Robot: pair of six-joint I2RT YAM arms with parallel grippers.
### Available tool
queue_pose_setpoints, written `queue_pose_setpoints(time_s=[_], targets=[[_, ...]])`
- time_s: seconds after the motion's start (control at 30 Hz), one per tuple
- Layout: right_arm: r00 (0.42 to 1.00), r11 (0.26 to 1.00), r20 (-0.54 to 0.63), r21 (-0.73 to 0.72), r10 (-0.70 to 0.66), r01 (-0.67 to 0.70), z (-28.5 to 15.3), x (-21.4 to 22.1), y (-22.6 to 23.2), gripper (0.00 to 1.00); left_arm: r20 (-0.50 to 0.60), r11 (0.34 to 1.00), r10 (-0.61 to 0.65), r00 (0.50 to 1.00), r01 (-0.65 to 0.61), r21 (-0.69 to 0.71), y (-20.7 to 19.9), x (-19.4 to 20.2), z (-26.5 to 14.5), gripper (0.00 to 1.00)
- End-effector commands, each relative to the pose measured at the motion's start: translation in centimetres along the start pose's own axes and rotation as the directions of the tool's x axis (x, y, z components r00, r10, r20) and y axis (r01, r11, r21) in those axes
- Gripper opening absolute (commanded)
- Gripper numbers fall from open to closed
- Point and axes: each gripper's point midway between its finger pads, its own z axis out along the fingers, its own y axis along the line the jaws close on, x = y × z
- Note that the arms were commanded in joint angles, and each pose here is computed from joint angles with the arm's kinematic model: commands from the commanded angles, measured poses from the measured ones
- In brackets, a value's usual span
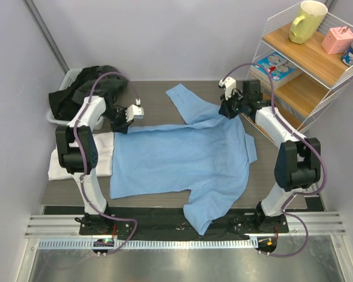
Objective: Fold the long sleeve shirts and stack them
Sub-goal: Fold the shirt
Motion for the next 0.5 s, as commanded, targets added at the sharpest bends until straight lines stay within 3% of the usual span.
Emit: queue_pose_setpoints(time_s=[0.0, 0.1, 0.13, 0.27, 0.33, 0.47], targets=[[0.999, 0.998, -0.042, -0.055, -0.028, 0.026, -0.9, 2.6, 1.8, 0.01, -0.01, 0.999, -0.006, 1.0, 0.006, 0.048, -2.7, 0.2, 0.2, 0.0], [0.994, 0.996, -0.105, -0.09, -0.039, 0.03, -0.6, 5.0, 2.6, 0.05, -0.04, 0.997, -0.055, 0.998, 0.057, 0.059, -3.7, 0.8, 1.6, 0.07], [0.991, 0.996, -0.132, -0.092, -0.034, 0.022, -0.5, 5.8, 2.5, 0.19, -0.038, 0.996, -0.061, 0.997, 0.064, 0.066, -4.0, 0.8, 1.7, 0.14], [0.98, 0.996, -0.199, -0.09, -0.009, -0.009, -1.0, 6.4, 2.1, 0.38, -0.03, 0.993, -0.111, 0.993, 0.112, 0.043, -4.1, 0.3, 0.6, 0.25], [0.984, 0.997, -0.18, -0.067, 0.019, -0.031, -1.8, 5.0, 1.1, 0.48, -0.007, 0.985, -0.172, 0.985, 0.172, 0.01, -3.6, -0.6, -0.4, 0.3], [0.984, 0.995, -0.155, -0.046, 0.086, -0.094, -2.6, 3.4, 0.2, 0.55, 0.063, 0.958, -0.271, 0.961, 0.275, -0.076, -2.1, -2.7, -2.2, 0.36]])
